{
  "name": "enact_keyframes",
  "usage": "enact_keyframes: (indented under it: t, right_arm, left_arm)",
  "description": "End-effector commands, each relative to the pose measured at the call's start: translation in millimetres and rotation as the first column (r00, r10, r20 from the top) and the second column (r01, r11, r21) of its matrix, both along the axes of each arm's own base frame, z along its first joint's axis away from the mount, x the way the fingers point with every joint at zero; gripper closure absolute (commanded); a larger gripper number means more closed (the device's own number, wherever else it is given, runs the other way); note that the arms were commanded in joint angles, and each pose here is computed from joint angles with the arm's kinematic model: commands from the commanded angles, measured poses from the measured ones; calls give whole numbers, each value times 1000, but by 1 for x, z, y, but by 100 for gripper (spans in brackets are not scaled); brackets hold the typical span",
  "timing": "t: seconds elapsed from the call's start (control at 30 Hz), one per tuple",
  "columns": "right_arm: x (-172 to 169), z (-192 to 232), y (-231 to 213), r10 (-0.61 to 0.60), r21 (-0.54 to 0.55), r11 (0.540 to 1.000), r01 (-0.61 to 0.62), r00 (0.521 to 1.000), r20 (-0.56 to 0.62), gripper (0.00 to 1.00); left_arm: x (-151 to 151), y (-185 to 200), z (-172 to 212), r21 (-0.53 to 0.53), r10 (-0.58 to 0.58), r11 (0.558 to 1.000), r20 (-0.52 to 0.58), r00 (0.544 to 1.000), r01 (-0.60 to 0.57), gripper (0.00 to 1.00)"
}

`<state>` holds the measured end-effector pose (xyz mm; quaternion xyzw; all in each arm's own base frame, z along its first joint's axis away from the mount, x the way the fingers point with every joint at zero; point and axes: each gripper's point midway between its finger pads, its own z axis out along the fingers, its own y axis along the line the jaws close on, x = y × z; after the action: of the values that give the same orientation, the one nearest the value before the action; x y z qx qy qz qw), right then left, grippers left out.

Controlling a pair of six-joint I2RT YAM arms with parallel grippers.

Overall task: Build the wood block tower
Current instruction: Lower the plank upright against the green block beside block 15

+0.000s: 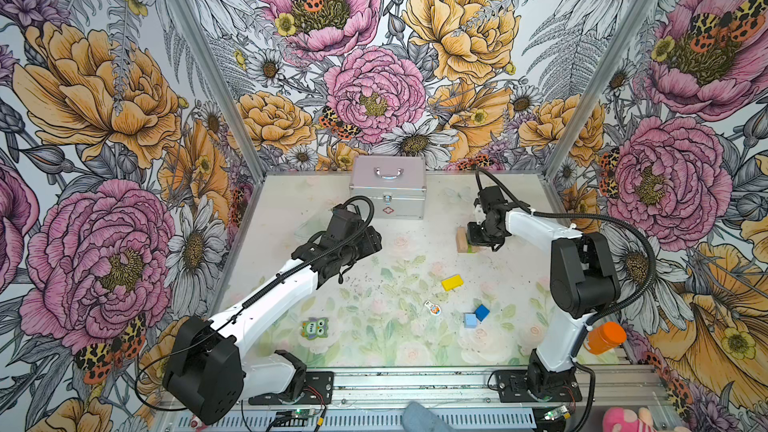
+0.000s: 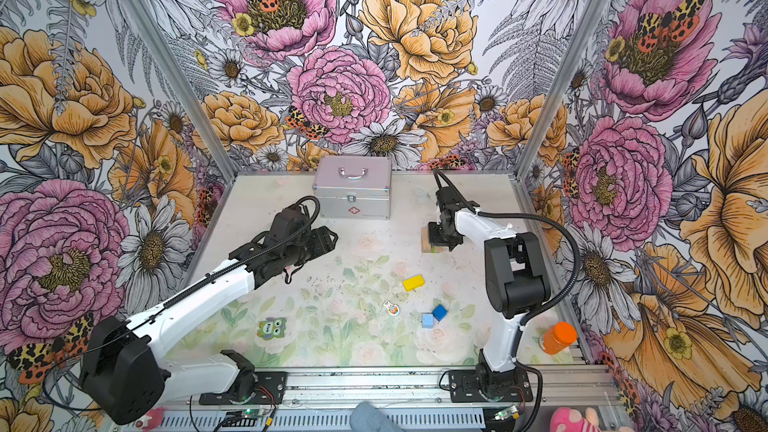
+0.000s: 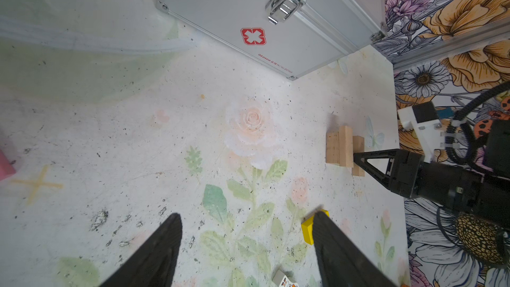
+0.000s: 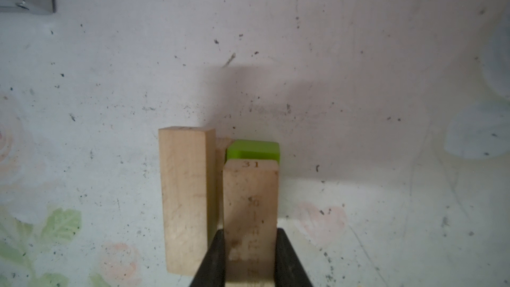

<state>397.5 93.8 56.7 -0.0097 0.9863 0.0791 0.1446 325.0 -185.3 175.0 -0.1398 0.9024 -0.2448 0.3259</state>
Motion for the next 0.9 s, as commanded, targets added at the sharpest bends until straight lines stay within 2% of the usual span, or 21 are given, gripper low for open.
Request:
enact_keyframes:
  t: [0.0,0.53,0.73,0.87]
  right_arm:
    - [14,8,1,7,11,1000,-7,999,43,73]
    - [18,4,4,7,20,1000,-8,999,34,72]
    - [18,5,4,6,23,1000,-7,999,40,57]
    - [19,13,-1,-10,17,1000,9,998,59,52]
  left_arm:
    - [2,-5,20,-24,-20,999,54,998,22,24]
    - [-1,-2,27,-29,-15,999,77,997,17,24]
    - [-2,-3,27,-30,-17,999,73,997,20,24]
    - [0,-4,29,-28,-17,999,76,997,20,24]
